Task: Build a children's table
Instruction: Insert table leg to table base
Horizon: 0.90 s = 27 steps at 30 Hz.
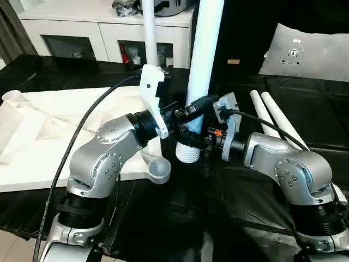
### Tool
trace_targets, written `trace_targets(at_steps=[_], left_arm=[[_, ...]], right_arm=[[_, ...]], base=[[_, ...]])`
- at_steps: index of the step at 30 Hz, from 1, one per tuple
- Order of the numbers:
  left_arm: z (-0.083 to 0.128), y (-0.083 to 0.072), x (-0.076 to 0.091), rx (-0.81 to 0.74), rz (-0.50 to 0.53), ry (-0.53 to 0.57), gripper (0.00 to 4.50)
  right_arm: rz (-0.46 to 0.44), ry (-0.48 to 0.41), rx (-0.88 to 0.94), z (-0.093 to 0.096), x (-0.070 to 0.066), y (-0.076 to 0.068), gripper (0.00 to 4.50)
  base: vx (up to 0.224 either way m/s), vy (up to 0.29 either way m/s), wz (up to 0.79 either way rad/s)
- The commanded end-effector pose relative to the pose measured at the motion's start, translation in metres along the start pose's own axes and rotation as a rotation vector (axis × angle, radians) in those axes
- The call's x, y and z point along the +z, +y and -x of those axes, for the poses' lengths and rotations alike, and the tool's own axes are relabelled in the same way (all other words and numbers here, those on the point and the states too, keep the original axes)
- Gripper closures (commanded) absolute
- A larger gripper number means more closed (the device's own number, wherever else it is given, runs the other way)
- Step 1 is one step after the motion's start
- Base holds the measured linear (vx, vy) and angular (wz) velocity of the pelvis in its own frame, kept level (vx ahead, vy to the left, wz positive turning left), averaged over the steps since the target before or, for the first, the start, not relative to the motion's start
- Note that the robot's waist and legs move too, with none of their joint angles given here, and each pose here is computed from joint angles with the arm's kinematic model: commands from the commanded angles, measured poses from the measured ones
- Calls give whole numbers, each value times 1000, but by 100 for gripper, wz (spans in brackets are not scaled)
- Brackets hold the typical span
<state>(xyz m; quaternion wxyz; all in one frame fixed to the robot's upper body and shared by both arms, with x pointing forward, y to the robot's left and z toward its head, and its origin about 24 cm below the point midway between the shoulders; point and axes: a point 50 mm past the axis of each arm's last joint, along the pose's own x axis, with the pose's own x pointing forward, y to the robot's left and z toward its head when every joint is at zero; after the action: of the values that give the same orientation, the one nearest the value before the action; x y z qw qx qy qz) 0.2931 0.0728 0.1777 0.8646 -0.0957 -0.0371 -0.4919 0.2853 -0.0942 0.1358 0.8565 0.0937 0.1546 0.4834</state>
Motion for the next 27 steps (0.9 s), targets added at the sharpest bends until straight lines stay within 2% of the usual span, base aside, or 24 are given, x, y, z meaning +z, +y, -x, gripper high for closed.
trace_targets(at_steps=[1,7,12,13,14,17,19,23,24,27], left_arm=[[-6,-14,9,-104,-29,-12,261],[-5,-16,10,-119,-32,-6,261],[-6,-16,16,-98,19,-64,261],[-6,-16,17,-107,18,-66,205],[-6,-16,18,-107,9,-66,191],[-5,-18,18,-121,-13,-57,184],[-6,-17,19,-119,-14,-60,154],[-6,-17,23,-104,-28,-75,148],[-6,-16,24,-103,-29,-79,129],[-6,-17,29,-115,6,-124,109]], right_arm=[[14,-1,-5,-2,6,-1,239],[14,-2,2,-1,5,-1,244],[15,-5,-4,-2,4,-2,245],[16,-4,-6,-2,4,-2,246],[16,-4,-7,-2,3,-2,248],[19,-2,-7,-2,2,-2,250],[21,1,-9,-2,2,-2,256],[23,4,-11,-1,0,-3,257],[23,5,-11,-1,0,-3,257],[25,7,-11,-1,-1,-2,257]], base=[[0,0,0],[0,0,0],[0,0,0],[0,0,0],[0,0,0],[0,0,0],[0,0,0],[0,0,0],[0,0,0],[0,0,0]])
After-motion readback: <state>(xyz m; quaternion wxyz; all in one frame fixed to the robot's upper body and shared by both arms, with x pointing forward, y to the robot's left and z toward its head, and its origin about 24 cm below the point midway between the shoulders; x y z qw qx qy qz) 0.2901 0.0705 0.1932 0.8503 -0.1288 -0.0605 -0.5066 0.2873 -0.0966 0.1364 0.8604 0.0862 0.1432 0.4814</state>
